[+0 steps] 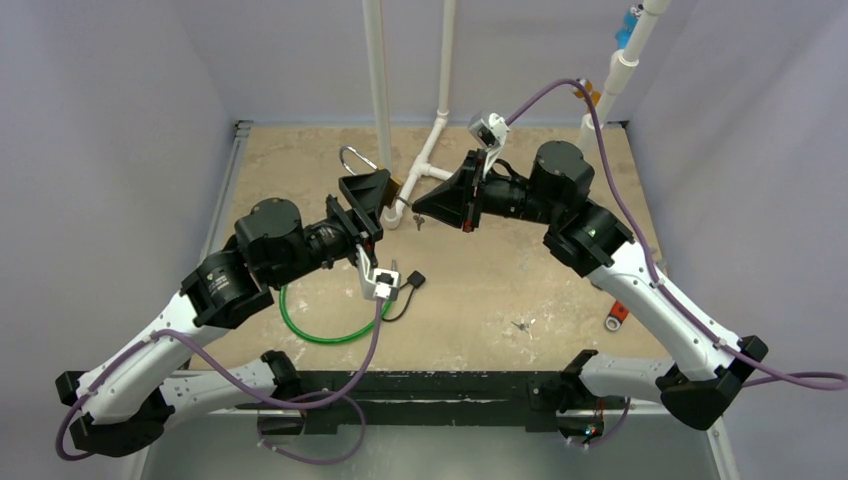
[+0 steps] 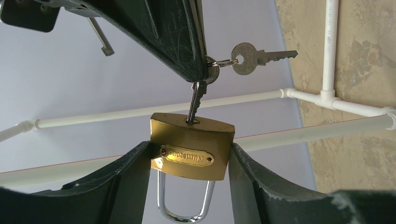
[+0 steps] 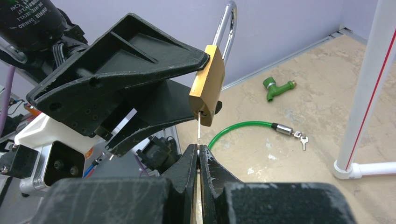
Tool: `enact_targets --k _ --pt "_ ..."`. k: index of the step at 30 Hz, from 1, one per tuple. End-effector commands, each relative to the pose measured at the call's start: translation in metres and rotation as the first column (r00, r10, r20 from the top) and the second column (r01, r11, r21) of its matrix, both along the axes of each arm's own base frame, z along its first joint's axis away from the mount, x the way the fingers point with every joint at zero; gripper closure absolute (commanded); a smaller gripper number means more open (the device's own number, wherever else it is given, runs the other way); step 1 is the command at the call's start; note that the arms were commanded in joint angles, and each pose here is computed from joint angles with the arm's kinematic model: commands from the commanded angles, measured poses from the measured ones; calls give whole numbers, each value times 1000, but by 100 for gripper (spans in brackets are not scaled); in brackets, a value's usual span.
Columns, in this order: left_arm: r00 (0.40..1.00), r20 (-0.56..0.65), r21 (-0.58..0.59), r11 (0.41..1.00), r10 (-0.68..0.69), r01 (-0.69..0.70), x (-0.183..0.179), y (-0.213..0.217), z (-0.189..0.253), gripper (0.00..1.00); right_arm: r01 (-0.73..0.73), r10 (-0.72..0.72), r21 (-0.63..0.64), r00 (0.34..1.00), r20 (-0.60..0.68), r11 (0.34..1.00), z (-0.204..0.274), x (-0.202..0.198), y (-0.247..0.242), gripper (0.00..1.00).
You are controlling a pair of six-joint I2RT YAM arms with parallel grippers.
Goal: Unlock with the key
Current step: Unlock the lock.
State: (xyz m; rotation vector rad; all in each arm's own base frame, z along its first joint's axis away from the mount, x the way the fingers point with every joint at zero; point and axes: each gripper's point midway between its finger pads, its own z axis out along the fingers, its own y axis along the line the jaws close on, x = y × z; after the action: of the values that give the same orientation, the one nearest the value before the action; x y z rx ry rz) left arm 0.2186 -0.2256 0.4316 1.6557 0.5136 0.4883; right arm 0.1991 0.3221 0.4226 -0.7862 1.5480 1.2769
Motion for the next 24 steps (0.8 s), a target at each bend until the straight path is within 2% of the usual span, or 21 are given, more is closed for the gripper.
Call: enact_targets --k 1,24 --pt "993 121 -106 994 -8 21 -7 3 43 100 -15 10 75 998 69 997 34 -5 0 100" --pt "992 122 -74 996 -35 44 -11 -2 38 100 -38 33 84 998 62 996 35 -4 10 100"
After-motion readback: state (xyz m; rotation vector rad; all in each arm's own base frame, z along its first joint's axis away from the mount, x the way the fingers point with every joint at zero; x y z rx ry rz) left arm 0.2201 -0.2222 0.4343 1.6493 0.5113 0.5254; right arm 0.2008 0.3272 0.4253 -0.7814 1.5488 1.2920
